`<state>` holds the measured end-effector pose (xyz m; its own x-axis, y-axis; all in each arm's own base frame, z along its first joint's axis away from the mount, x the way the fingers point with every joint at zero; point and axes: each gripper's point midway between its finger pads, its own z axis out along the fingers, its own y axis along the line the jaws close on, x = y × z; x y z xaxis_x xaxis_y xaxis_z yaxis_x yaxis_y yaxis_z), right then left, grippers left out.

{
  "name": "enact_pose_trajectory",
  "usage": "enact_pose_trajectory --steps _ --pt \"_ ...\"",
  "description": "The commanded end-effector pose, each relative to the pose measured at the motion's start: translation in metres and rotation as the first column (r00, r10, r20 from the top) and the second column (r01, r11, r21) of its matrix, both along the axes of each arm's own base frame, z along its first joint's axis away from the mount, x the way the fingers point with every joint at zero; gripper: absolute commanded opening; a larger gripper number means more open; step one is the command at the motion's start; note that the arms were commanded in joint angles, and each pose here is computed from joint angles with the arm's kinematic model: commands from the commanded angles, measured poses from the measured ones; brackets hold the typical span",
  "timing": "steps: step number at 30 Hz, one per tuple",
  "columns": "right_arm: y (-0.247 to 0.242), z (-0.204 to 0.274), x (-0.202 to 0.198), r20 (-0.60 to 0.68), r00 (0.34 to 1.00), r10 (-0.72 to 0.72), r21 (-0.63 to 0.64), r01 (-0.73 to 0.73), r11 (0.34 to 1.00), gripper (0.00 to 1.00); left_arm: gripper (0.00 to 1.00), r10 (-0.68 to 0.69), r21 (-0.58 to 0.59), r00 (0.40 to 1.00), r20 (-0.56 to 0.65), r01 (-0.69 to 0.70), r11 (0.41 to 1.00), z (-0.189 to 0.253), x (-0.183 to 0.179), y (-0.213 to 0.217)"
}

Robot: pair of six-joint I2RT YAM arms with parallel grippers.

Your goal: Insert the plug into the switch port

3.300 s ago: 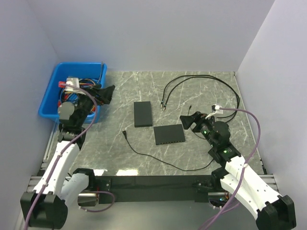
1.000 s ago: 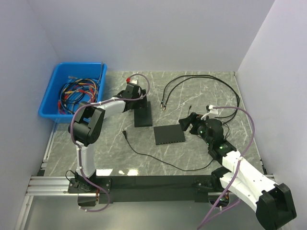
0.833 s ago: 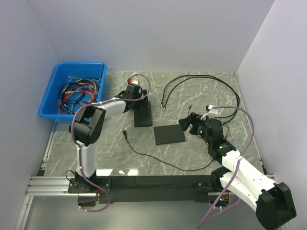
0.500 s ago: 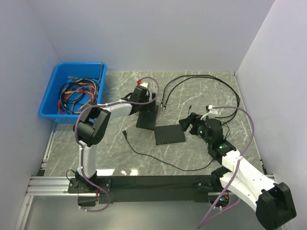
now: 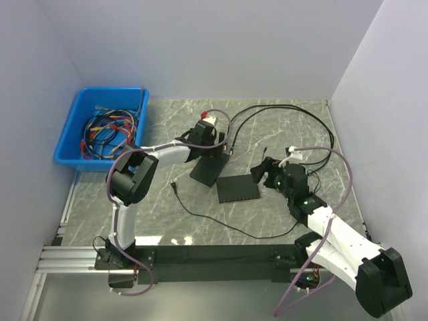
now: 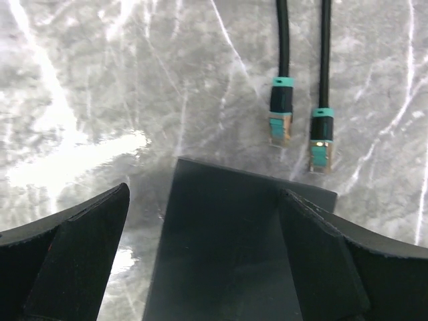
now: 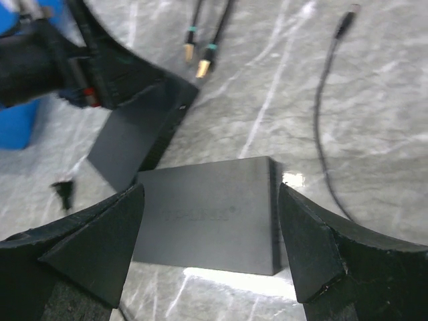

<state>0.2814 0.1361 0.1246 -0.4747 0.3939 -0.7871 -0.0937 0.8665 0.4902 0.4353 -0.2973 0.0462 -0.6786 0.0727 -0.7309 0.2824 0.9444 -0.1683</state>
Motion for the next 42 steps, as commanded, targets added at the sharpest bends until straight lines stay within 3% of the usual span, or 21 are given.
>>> enact_pose_trajectory --steps 1,3,4,8,16,23,29,42 --pt "-0.017 0.014 0.016 0.014 0.992 -0.125 -0.051 0.126 0.991 0.87 0.99 0.024 0.006 0.995 0.100 -0.025 1.000 0.033 0.012 0.008" --pt "-0.024 0.019 0.025 -0.015 0.981 -0.193 -0.066 0.191 0.979 0.86 0.99 0.040 -0.016 0.991 0.131 -0.038 0.999 0.040 0.009 0.014" --pt "-0.037 0.006 0.024 -0.071 0.964 -0.256 -0.132 0.245 0.960 0.86 0.99 0.050 -0.027 0.988 0.145 -0.047 0.999 0.043 0.009 0.018" --pt "-0.041 0.028 0.053 -0.106 0.940 -0.326 -0.193 0.302 0.933 0.80 0.99 0.108 -0.070 0.979 0.175 -0.097 0.993 0.052 -0.002 0.041" --pt "-0.069 -0.013 0.127 -0.350 0.851 -0.392 -0.295 0.297 0.908 0.51 0.98 0.199 -0.151 0.963 0.181 -0.173 0.973 0.062 -0.031 0.070" --pt "-0.061 -0.037 0.151 -0.424 0.833 -0.356 -0.319 0.231 0.919 0.50 0.99 0.279 -0.204 0.940 0.194 -0.240 0.949 0.059 -0.062 0.112" --pt "-0.061 -0.056 0.158 -0.451 0.813 -0.368 -0.339 0.225 0.913 0.49 0.98 0.334 -0.222 0.928 0.163 -0.296 0.929 0.050 -0.066 0.135" --pt "-0.062 -0.076 0.171 -0.450 0.805 -0.387 -0.359 0.233 0.904 0.46 0.98 0.339 -0.248 0.928 0.154 -0.296 0.922 0.048 -0.068 0.138"
